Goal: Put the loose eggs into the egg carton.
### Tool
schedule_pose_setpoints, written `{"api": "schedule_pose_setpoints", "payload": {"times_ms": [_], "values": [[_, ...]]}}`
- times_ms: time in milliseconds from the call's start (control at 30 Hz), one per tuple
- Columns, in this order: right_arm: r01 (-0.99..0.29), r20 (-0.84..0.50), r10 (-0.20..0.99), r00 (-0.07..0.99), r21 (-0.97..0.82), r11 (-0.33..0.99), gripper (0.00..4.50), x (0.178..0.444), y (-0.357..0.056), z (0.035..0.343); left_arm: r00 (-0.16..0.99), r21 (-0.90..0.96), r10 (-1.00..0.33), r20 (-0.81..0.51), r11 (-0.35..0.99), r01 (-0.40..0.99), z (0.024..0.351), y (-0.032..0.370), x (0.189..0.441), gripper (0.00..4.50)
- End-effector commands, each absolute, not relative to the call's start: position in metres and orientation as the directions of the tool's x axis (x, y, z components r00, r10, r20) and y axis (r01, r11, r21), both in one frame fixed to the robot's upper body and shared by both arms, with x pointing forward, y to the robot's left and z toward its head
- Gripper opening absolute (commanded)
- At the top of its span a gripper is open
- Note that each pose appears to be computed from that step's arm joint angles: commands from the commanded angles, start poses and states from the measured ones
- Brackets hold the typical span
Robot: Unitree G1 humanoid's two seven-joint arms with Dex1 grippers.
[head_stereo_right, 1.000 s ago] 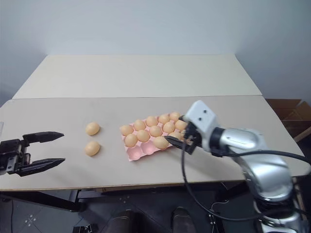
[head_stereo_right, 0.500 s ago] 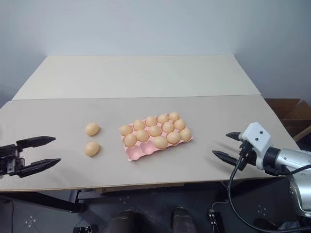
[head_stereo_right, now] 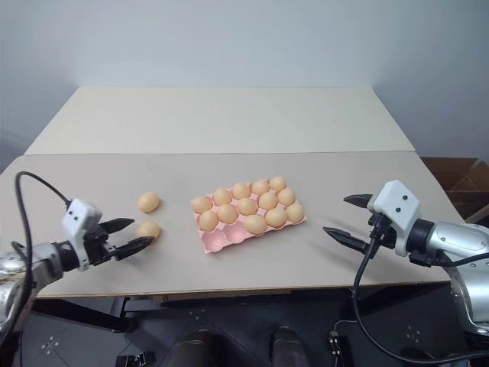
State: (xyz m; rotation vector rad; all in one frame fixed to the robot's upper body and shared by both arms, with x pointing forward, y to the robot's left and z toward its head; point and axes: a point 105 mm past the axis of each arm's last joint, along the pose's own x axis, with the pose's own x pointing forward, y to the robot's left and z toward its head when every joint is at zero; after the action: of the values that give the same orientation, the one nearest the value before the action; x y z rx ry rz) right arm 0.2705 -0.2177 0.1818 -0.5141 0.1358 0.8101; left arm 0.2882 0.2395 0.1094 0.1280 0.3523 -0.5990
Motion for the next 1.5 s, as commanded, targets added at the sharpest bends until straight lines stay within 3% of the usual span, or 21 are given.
{"api": "schedule_pose_setpoints", "payload": {"times_ms": [33,267,333,400,533,700,1000,1200,1467,1500], "values": [[-0.7,-0.275,0.656,0.703,-0.43,0.57,4.5,0.267,-0.216,0.198,0.785,0.041,-0.489,-0.381,0.839,0.543,0.108,0.239,0.296,4.11],[-0.687,-0.248,0.655,0.714,-0.425,0.589,4.5,0.266,-0.214,0.204,0.79,0.036,-0.494,-0.364,0.84,0.542,0.113,0.241,0.299,2.0],[-0.684,-0.239,0.655,0.717,-0.422,0.595,4.5,0.266,-0.213,0.206,0.778,0.057,-0.527,-0.34,0.815,0.577,0.124,0.238,0.296,1.72],[-0.683,-0.235,0.655,0.718,-0.419,0.598,4.5,0.266,-0.211,0.206,0.757,0.066,-0.567,-0.324,0.785,0.617,0.135,0.232,0.294,1.72],[-0.686,-0.232,0.659,0.715,-0.415,0.598,4.5,0.266,-0.207,0.205,0.572,0.097,-0.768,-0.289,0.571,0.815,0.165,0.196,0.277,1.72],[-0.684,-0.222,0.663,0.715,-0.416,0.599,4.5,0.267,-0.203,0.205,0.388,0.117,-0.883,-0.264,0.37,0.921,0.172,0.148,0.275,1.72],[-0.666,-0.205,0.651,0.731,-0.424,0.614,4.5,0.266,-0.201,0.208,0.349,0.131,-0.908,-0.231,0.326,0.936,0.154,0.088,0.3,1.72],[-0.66,-0.204,0.645,0.737,-0.421,0.622,4.5,0.264,-0.201,0.207,0.285,0.12,-0.935,-0.21,0.265,0.957,0.152,0.07,0.302,1.72],[-0.657,-0.192,0.645,0.74,-0.411,0.632,4.5,0.264,-0.2,0.209,0.333,0.136,-0.915,-0.229,0.309,0.941,0.159,0.092,0.303,4.24],[-0.658,-0.191,0.646,0.739,-0.411,0.631,4.5,0.264,-0.2,0.209,0.345,0.133,-0.911,-0.225,0.322,0.937,0.162,0.099,0.302,4.24]]}}
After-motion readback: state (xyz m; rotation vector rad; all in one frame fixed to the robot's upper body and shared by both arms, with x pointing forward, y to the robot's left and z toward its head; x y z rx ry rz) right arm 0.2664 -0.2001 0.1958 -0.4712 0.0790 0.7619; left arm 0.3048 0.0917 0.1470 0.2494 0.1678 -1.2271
